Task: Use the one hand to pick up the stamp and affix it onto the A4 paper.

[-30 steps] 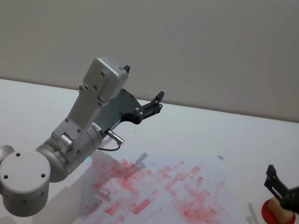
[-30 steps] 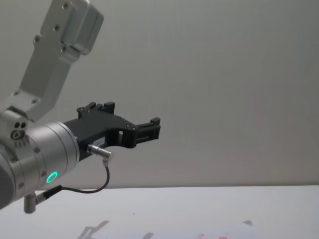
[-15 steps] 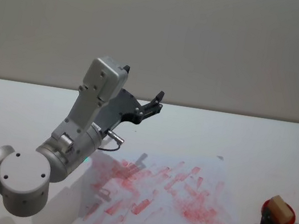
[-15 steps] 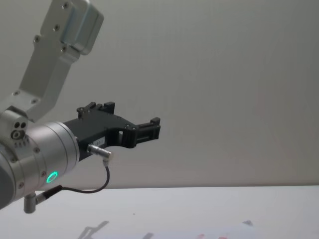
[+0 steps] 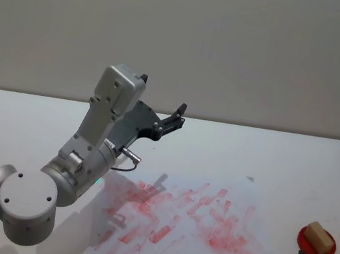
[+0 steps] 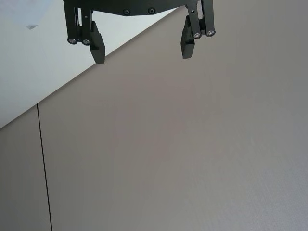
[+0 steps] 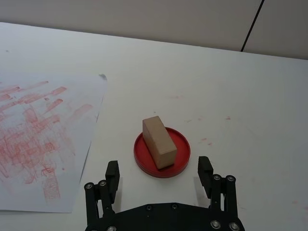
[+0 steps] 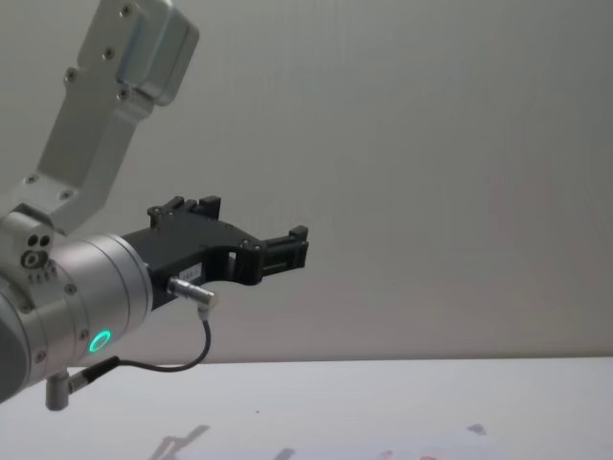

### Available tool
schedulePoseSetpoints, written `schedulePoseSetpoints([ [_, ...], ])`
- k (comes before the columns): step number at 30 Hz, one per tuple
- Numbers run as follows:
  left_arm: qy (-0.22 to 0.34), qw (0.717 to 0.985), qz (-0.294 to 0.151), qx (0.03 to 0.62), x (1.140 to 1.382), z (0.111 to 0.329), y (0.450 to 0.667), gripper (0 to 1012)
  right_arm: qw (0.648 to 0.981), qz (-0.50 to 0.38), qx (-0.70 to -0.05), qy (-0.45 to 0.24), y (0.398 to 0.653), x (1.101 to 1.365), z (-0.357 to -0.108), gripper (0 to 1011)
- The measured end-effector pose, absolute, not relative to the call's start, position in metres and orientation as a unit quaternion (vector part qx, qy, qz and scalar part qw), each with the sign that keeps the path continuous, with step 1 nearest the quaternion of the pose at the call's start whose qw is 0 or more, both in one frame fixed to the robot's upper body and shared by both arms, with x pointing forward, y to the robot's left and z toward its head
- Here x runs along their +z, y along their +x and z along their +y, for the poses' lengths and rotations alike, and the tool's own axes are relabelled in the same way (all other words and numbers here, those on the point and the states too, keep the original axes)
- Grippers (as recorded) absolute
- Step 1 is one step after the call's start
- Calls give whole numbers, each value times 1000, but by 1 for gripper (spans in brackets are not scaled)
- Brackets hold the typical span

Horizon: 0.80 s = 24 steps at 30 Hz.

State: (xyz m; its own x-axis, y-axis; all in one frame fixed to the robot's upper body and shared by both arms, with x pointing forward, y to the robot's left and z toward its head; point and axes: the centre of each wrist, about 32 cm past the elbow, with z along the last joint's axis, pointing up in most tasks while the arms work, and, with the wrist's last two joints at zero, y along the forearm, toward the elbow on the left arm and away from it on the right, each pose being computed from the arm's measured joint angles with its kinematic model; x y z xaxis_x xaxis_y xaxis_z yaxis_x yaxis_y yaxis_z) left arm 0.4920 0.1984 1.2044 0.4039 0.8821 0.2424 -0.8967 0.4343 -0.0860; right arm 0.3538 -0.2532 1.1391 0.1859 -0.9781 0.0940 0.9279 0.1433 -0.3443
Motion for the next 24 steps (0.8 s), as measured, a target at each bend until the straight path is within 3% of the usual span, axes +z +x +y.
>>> schedulePoseSetpoints([
  [22, 29, 837, -126, 531, 1204, 198, 492, 1001, 754, 49, -629, -180, 372, 1135, -257, 1001],
  [24, 29, 837, -126, 531, 1204, 198, 492, 1001, 756, 49, -628, -181, 374, 1134, -257, 964],
])
